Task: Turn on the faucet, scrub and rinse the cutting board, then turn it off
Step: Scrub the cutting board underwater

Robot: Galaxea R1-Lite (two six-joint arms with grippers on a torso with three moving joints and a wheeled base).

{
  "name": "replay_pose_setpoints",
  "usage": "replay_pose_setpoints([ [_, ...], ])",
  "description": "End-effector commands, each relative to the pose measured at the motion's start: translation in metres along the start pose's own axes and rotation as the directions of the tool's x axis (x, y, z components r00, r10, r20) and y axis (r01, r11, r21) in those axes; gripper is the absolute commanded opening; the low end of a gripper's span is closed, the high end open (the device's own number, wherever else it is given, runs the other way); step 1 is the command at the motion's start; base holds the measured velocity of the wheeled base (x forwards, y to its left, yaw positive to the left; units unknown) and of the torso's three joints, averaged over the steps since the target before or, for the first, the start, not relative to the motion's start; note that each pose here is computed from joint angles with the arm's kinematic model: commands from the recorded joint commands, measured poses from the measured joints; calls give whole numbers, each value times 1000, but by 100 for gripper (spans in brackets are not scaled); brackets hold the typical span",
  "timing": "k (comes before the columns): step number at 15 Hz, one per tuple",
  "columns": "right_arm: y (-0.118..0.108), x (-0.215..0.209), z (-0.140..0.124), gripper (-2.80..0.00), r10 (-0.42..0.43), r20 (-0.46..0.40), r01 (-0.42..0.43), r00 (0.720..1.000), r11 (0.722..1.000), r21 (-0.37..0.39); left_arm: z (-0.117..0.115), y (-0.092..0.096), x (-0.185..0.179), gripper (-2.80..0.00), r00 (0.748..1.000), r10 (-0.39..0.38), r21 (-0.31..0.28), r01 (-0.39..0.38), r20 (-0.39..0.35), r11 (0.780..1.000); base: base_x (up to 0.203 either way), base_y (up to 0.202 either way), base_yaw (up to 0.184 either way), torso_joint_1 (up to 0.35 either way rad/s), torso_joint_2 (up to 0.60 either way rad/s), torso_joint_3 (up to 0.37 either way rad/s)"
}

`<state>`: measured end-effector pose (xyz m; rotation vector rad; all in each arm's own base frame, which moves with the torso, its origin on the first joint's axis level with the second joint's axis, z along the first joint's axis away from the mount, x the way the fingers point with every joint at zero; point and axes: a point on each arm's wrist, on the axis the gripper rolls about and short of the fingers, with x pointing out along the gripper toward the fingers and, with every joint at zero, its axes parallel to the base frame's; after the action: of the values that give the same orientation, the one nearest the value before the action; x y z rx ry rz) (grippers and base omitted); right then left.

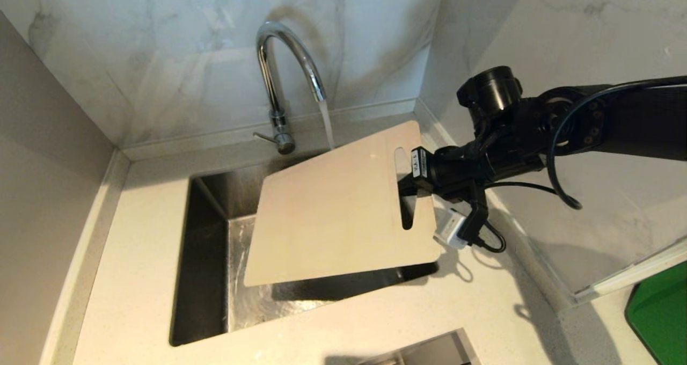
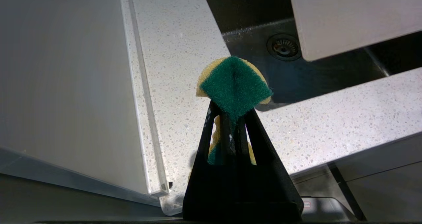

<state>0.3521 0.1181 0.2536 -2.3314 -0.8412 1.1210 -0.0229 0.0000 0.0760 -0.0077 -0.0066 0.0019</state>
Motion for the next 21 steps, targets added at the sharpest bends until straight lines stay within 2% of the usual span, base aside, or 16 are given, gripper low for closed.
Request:
replay_pose_setpoints([
  [1, 3, 16, -3, -280, -9, 19, 9, 1000, 1000, -16, 0, 0, 0, -280, 1000, 1, 0, -1, 0, 1000, 0, 0, 0, 0, 0, 0],
  [7, -2, 41, -13, -280, -68, 32, 69, 997, 997, -45, 0, 0, 0, -280, 1000, 1, 0, -1, 0, 1000, 0, 0, 0, 0, 0, 0],
  [21, 3, 64, -23, -280, -77, 17, 77, 997, 995, -61, 0, 0, 0, -280, 1000, 1, 0, -1, 0, 1000, 0, 0, 0, 0, 0, 0],
])
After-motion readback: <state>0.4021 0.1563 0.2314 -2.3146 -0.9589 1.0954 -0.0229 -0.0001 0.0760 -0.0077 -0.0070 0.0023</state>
